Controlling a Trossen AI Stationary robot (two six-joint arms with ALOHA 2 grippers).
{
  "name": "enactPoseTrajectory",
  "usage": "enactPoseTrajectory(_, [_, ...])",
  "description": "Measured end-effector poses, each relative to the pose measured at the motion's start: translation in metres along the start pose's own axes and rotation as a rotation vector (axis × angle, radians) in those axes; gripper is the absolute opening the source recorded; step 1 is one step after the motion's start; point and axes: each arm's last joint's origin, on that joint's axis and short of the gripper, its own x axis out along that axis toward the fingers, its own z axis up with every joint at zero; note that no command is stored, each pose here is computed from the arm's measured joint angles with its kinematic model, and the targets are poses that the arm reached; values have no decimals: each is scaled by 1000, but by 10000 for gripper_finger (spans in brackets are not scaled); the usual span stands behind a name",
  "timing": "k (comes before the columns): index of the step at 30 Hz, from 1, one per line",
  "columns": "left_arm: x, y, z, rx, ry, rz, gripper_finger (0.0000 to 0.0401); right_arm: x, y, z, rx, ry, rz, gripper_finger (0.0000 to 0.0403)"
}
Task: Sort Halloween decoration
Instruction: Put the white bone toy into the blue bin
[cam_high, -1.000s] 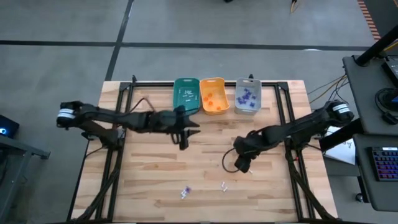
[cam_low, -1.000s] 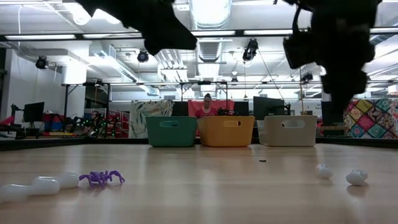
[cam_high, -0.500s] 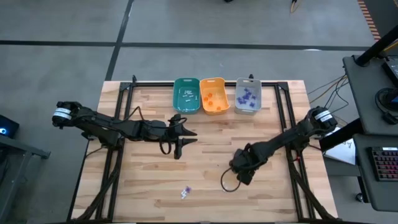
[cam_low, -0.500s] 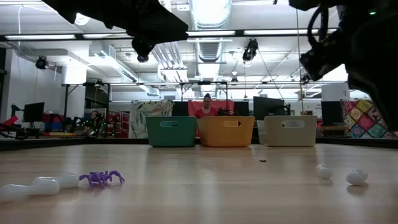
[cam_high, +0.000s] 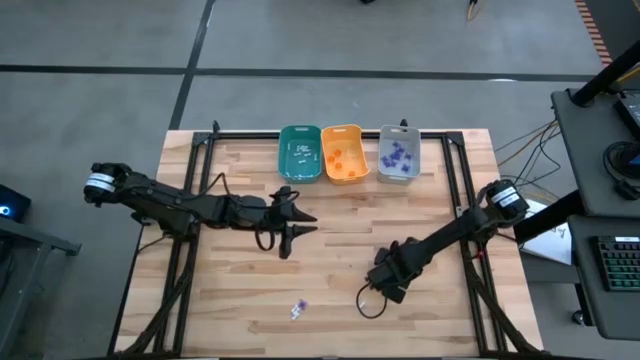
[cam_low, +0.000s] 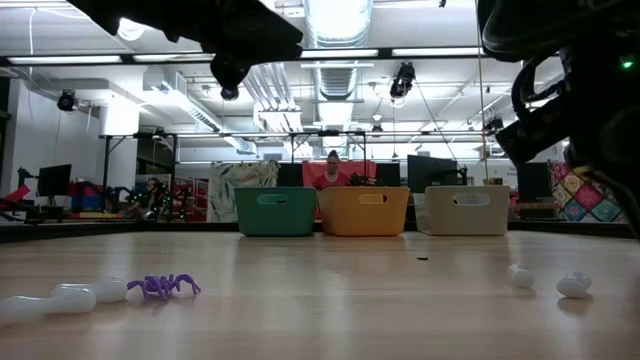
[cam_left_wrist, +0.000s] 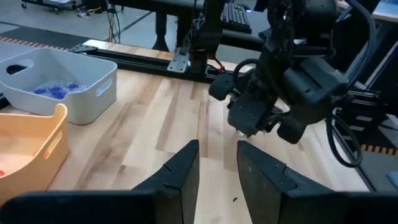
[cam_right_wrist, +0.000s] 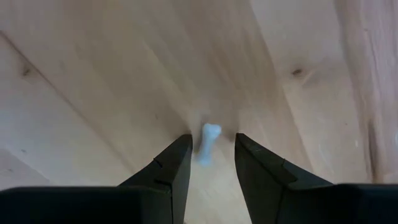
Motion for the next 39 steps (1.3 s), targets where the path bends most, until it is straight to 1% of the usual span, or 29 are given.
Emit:
enactPoseTrajectory(3, [0, -2, 0, 1, -1, -8, 90, 2, 1, 1, -16, -4, 1, 116])
enactPoseTrajectory(9, [-1, -4, 0, 1, -7, -16, 90, 3, 2, 2, -18, -15, -9, 105])
enactPoseTrajectory(18, [-1, -4, 0, 1, -11, -17, 90, 4, 2, 2, -17, -21, -8, 103])
enactPoseTrajectory(20, [-1, -4, 0, 1, -11, -17, 90, 4, 2, 2, -16, -23, -4, 88])
enactPoseTrajectory(23, [-1, -4, 0, 1, -11, -17, 90, 4, 4, 3, -21, -30, 7, 33])
enactPoseTrajectory(24, [-1, -4, 0, 1, -11, -17, 90, 4, 4, 3, -28, -32, 9, 21])
enactPoseTrajectory(28, [-1, -4, 0, 1, -10, -17, 90, 4, 4, 3, -29, -31, 9, 12])
enactPoseTrajectory(34, [-1, -4, 0, 1, -12, -7, 90, 3, 4, 3, -33, -32, 9, 9])
enactPoseTrajectory(39, [-1, -4, 0, 1, -13, -3, 90, -5, 1, 2, -51, -65, 8, 9])
